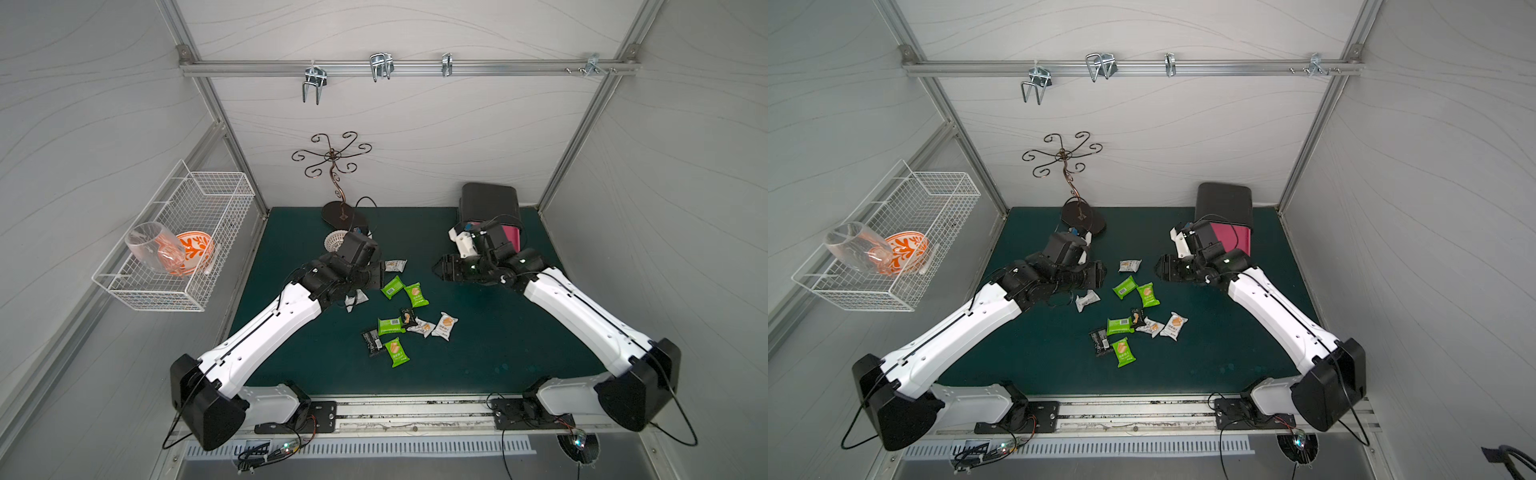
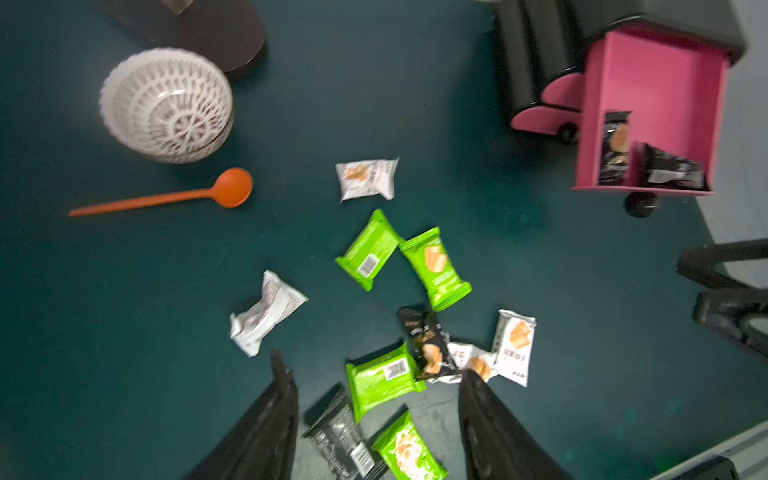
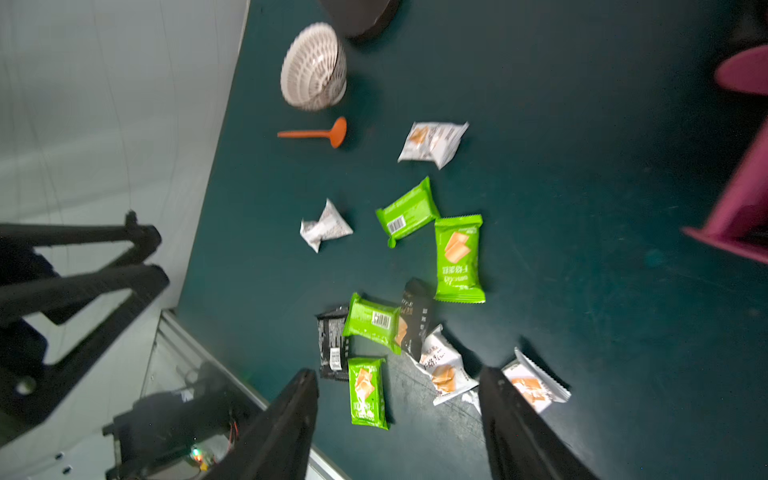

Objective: Place the cookies into the drawer by color
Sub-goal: Pick up the cookie at the center of the board.

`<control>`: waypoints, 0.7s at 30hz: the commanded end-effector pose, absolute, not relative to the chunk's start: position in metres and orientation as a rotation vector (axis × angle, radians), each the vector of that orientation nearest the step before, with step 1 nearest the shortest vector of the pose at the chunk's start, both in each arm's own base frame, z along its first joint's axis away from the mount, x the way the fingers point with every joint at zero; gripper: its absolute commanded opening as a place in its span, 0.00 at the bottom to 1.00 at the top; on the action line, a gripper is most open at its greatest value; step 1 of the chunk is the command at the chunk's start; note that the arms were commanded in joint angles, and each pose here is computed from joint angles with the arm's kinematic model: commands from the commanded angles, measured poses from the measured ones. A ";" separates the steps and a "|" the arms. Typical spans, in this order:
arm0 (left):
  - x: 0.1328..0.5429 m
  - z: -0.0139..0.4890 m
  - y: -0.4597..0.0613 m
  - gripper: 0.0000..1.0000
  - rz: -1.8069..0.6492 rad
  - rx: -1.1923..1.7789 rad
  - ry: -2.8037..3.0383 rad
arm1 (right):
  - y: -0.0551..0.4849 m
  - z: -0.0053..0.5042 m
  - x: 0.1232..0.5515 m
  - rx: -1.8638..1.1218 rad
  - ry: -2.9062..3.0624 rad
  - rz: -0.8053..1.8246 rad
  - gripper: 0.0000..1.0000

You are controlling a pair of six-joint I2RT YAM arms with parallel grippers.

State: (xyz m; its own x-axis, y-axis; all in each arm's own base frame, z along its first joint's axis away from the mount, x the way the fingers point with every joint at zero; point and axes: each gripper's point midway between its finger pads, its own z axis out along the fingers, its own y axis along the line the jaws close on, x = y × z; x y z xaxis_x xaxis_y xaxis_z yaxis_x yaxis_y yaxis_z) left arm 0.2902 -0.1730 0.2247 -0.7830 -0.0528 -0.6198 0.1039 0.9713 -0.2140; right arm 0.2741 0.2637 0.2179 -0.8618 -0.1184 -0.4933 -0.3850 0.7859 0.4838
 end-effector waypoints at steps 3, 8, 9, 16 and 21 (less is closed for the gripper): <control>0.276 0.214 -0.149 0.63 -0.280 -0.085 2.456 | 0.301 0.186 0.262 -0.554 2.585 0.913 0.59; 0.264 0.200 -0.142 0.63 -0.281 -0.110 2.487 | 0.320 0.143 0.258 -0.619 2.702 0.937 0.51; 0.263 0.199 -0.141 0.63 -0.279 -0.111 2.487 | 0.324 0.133 0.256 -0.641 2.726 0.937 0.50; 0.261 0.199 -0.139 0.64 -0.261 -0.087 2.494 | 0.340 0.080 0.234 -0.813 2.848 0.864 0.47; 0.260 0.197 -0.140 0.65 -0.261 -0.074 2.507 | 0.336 0.056 0.228 -0.825 2.899 0.789 0.42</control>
State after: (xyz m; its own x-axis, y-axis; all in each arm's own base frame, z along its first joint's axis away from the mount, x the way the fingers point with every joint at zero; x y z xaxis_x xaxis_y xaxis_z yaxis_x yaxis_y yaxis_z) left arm 0.2572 -0.1394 0.1888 -0.8245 -0.1100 -0.5551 0.0014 0.9805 -0.1963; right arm 0.2316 0.3369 0.0633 -0.8713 -0.4609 -0.1686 -0.4807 0.7319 0.4829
